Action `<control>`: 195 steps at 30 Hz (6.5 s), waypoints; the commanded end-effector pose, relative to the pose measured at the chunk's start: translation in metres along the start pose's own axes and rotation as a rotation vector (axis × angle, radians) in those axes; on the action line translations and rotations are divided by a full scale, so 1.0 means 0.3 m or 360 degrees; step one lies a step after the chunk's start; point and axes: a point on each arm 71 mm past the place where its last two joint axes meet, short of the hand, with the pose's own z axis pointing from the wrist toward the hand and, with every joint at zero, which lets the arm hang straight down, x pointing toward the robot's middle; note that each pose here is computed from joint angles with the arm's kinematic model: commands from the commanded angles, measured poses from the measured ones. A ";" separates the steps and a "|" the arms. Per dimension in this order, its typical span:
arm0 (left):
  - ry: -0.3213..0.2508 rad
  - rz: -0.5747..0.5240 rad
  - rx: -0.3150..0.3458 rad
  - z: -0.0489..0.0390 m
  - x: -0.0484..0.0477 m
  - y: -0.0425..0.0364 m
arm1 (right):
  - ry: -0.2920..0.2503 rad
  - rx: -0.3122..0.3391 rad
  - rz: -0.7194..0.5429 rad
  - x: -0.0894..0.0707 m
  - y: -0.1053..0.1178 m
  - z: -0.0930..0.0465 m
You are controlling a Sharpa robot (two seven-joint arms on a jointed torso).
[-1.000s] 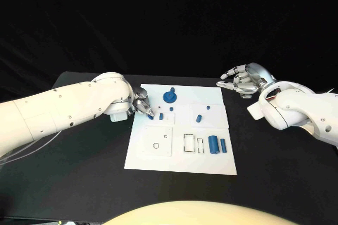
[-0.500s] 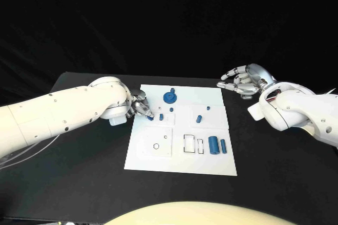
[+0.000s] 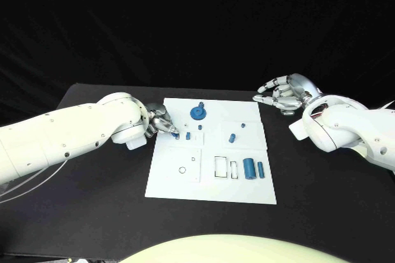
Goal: Assemble the parts on the task board
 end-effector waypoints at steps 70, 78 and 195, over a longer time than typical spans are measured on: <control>-0.0065 0.0205 -0.0003 0.017 0.059 -0.012 | 0.0006 -0.0003 -0.0002 -0.001 -0.002 -0.003; -0.0037 0.0209 -0.0010 0.023 0.061 -0.013 | 0.0004 -0.0002 -0.0002 -0.001 -0.002 -0.003; -0.0444 0.0410 0.0886 0.026 -0.009 -0.196 | -0.0038 -0.0059 -0.0017 -0.007 0.004 0.004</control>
